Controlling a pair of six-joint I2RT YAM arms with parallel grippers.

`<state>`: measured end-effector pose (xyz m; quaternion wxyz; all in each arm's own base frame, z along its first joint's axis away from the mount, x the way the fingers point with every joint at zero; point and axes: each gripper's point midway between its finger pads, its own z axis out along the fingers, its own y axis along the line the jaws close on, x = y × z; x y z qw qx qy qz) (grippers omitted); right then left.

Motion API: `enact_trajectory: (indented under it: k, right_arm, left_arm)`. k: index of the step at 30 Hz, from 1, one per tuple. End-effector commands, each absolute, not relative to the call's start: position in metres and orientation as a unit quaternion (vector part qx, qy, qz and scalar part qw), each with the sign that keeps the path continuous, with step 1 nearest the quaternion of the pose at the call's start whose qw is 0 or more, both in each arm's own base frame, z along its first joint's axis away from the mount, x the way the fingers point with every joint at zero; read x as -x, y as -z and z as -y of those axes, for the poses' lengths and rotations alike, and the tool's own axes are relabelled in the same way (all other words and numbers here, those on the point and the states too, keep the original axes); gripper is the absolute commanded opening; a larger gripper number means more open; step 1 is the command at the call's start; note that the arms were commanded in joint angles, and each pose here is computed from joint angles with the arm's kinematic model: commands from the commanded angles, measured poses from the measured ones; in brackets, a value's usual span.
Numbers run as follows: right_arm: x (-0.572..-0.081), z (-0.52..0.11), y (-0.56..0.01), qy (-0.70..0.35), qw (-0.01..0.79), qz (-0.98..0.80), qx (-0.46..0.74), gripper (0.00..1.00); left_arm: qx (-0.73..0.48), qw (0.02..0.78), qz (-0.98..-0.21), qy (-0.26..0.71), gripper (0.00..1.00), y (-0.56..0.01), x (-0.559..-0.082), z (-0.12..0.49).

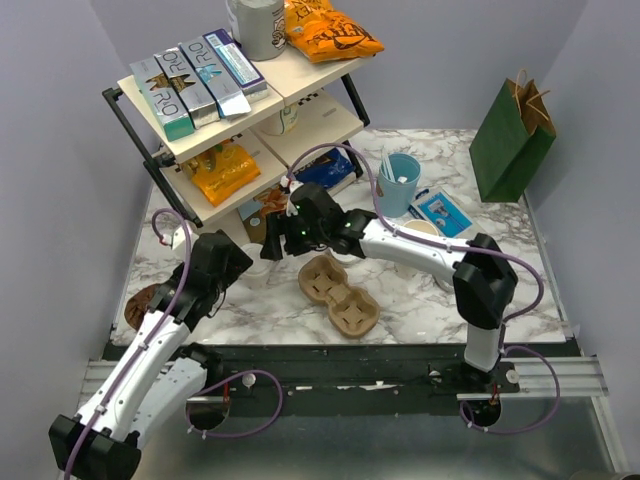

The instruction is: Pack the takeout coffee

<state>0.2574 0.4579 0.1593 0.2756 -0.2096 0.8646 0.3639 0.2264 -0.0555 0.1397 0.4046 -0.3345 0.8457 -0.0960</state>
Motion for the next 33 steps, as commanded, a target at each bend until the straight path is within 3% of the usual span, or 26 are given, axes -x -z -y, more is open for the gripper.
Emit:
enact_trajectory:
  k: [1,5,16,33]
  right_arm:
    - [-0.252,-0.479,-0.153,-0.384,0.247,-0.862,0.219,0.78]
    - [-0.251,-0.489,-0.143,-0.389,0.231,-0.863,0.226,0.68]
    - [-0.241,-0.498,-0.139,-0.393,0.215,-0.86,0.246,0.57]
    - [-0.25,-0.503,-0.132,-0.379,0.22,-0.865,0.244,0.54]
  left_arm:
    - [0.333,0.425,-0.83,0.143,0.99,-0.144,-0.24,0.061]
    - [0.341,0.424,-0.824,0.16,0.99,-0.135,-0.242,0.063]
    - [0.341,0.432,-0.813,0.191,0.93,-0.12,-0.241,0.068]
    - [0.321,0.457,-0.801,0.215,0.96,-0.126,-0.252,0.069]
